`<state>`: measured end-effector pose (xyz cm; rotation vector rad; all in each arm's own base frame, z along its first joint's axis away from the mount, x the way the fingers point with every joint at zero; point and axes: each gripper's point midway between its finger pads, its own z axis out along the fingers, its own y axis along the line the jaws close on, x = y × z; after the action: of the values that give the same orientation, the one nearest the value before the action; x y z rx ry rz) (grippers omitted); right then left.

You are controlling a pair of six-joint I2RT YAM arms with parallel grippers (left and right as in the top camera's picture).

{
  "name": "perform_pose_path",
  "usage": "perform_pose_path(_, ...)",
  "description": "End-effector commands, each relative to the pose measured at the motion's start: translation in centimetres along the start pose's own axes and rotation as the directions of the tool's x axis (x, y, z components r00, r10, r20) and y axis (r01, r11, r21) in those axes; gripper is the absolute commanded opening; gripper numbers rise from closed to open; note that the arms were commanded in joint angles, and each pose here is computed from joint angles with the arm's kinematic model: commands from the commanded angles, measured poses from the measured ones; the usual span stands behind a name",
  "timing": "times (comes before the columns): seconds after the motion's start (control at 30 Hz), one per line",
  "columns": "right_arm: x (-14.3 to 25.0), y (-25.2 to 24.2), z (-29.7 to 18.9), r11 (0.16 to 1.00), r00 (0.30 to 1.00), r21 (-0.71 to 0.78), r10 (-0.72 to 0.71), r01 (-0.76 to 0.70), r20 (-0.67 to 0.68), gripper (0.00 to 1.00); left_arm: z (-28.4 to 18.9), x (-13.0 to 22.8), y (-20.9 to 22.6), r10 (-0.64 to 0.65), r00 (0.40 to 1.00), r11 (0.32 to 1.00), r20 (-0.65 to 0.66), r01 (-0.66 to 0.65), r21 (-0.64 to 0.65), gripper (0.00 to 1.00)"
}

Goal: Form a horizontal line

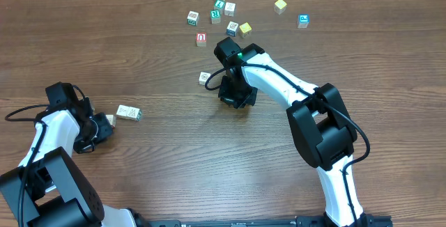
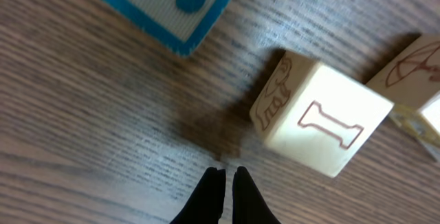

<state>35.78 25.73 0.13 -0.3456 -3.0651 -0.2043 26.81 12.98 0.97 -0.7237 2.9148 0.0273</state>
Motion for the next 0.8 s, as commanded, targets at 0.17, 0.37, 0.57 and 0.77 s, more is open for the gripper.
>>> perform_pose_path(0.17, -0.1, -0.6, 1.0, 0.999, 1.000, 0.037, -0.008, 0.008, 0.014, 0.13, 0.1, 0.1, -2.2, 0.011, 1.000, 0.993, 0.003, -0.012, 0.117, 0.04)
perform_pose_path(0.37, -0.1, -0.6, 1.0, 0.999, 1.000, 0.037, -0.008, 0.008, 0.014, 0.14, 0.1, -0.8, -2.2, 0.007, 0.999, 0.993, 0.038, -0.011, 0.117, 0.04)
perform_pose_path(0.57, -0.2, -0.6, 1.0, 0.999, 1.000, 0.036, -0.008, 0.008, 0.015, 0.14, 0.0, -1.6, -2.3, 0.007, 0.997, 0.993, 0.071, -0.016, 0.119, 0.04)
perform_pose_path(0.77, -0.3, -0.4, 1.0, 1.000, 1.000, 0.029, -0.010, 0.009, 0.021, 0.15, 0.0, -2.1, -2.3, -0.004, 0.996, 0.993, 0.088, -0.007, 0.121, 0.04)
